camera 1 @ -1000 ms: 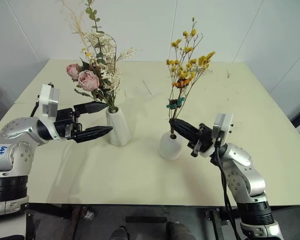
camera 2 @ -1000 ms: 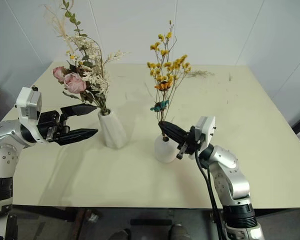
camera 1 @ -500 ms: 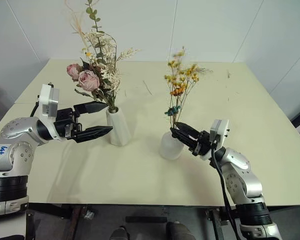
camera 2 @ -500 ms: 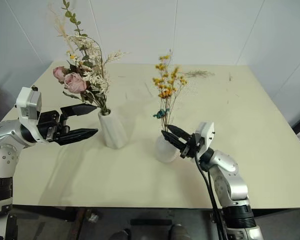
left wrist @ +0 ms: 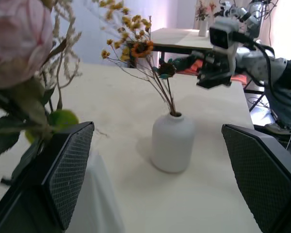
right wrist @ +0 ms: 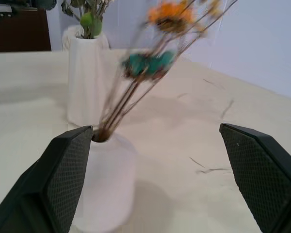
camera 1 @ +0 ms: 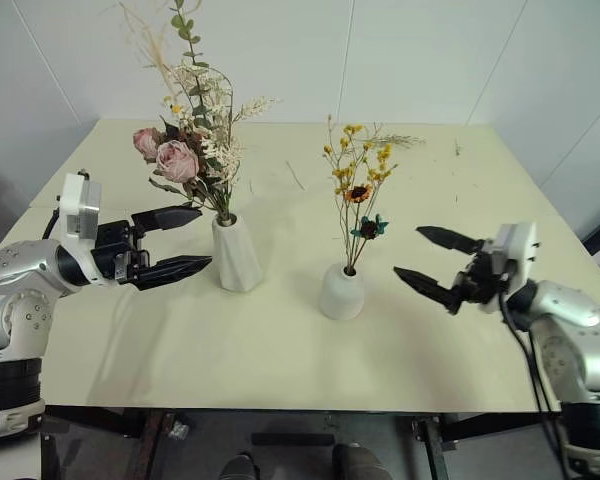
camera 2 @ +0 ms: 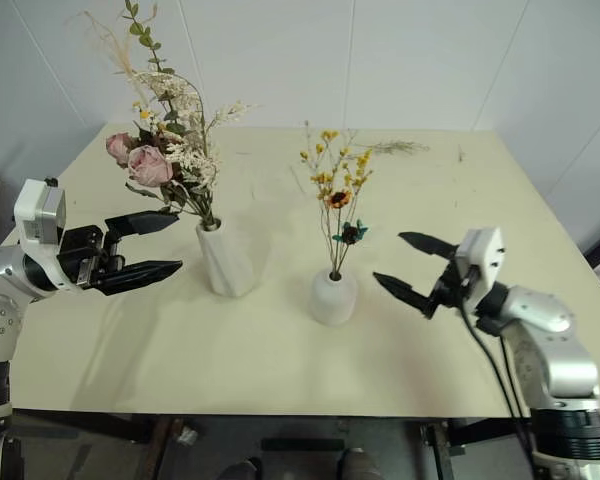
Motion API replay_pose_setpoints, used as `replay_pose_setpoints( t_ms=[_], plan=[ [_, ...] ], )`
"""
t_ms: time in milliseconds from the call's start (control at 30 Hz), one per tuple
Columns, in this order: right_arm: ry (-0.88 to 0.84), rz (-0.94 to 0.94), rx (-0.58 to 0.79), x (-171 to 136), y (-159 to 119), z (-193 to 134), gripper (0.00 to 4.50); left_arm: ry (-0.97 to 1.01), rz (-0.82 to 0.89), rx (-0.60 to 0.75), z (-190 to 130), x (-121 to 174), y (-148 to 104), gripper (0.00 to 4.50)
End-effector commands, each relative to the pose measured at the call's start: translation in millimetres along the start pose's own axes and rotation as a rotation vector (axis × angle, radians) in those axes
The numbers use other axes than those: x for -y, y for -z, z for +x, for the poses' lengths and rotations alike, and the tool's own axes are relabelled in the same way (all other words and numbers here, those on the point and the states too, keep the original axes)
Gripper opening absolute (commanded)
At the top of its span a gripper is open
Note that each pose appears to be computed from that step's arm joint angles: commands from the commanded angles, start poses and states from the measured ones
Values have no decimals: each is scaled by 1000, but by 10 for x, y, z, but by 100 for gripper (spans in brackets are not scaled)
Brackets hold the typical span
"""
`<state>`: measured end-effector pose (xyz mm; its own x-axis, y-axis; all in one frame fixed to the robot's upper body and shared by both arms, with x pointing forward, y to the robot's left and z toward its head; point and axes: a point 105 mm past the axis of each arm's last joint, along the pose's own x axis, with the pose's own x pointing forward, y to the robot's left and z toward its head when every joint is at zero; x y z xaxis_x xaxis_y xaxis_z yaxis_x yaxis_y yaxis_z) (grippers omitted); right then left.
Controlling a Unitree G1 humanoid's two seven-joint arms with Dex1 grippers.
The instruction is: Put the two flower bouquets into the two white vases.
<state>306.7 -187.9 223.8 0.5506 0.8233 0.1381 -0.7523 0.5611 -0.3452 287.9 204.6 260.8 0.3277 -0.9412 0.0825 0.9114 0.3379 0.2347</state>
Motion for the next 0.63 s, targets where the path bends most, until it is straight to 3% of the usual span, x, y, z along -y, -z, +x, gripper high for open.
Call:
replay_pose_setpoints(
  t_ms=[33,367,633],
  plan=[
    [-67,-50,-14,31,-140,-82,444,-9,51,-4,-87,21,-90,450],
    [-282,-130,-183,13,-128,-267,444,-38,38,-102,-353,-34,79,450],
    [-228,-152,-155,115,-152,-202,444,-35,34,-115,-362,-38,150,450]
  ],
)
